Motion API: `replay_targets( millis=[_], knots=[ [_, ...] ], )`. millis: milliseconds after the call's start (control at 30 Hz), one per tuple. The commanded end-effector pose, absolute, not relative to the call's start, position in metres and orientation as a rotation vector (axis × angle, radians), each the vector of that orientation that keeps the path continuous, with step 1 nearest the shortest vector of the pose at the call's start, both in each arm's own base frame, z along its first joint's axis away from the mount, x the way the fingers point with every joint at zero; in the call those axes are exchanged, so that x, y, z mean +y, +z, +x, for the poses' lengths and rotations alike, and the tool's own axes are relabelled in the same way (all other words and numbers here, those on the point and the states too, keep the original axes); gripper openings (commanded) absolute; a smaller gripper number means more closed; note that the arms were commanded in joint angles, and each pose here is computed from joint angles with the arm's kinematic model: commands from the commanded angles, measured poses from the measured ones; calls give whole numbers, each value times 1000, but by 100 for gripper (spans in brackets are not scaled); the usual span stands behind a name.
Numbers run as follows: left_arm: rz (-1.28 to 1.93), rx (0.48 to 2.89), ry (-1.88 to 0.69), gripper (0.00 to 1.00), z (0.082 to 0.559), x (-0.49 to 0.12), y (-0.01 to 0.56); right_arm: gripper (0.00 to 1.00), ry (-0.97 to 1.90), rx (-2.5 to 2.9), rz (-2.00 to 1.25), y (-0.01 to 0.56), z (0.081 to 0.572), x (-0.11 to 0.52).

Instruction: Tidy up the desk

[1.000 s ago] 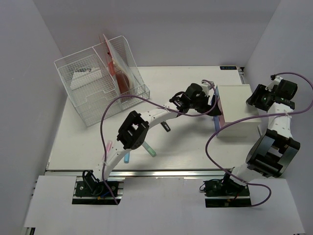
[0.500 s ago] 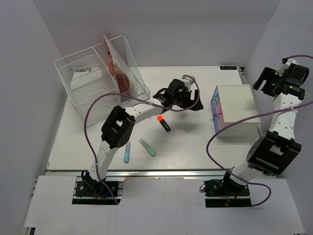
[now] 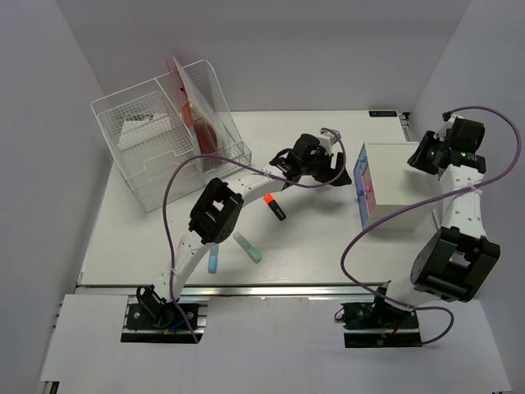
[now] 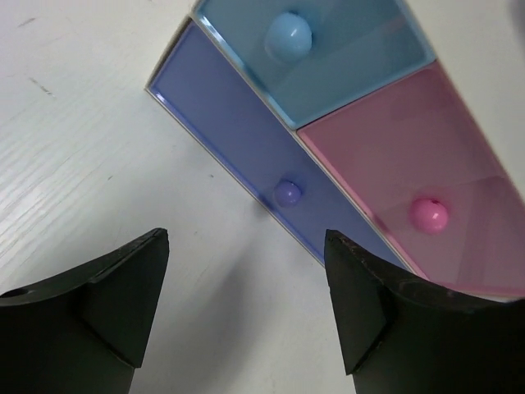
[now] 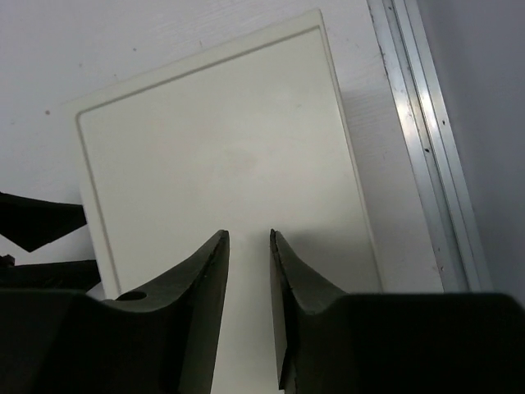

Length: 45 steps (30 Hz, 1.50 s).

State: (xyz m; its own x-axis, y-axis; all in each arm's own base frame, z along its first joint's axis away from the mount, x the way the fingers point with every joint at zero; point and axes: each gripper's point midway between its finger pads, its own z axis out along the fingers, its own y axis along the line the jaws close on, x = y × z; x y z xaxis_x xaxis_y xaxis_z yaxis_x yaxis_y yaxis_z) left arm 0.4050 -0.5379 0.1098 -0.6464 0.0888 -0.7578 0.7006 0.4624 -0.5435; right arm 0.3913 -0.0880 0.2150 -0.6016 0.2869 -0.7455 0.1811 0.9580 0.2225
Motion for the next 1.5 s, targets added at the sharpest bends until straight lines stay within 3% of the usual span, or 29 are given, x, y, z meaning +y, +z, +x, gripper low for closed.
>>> replay_targets(
  millis=[0,300,500,1467],
  knots=[
    [730,1962,-1251,85,393,-561,129,31,116,2244,415,200,389,-97],
    [799,1865,-1332,76,378,-594,107,14,81,2314,534,168,377,-102],
    [834,1811,-1392,69,371,-600,97,10,85,2342,548,158,376,-102],
    [892,1639,-1466,56,372,-610,95,6,57,2369,549,152,372,-105]
  ],
)
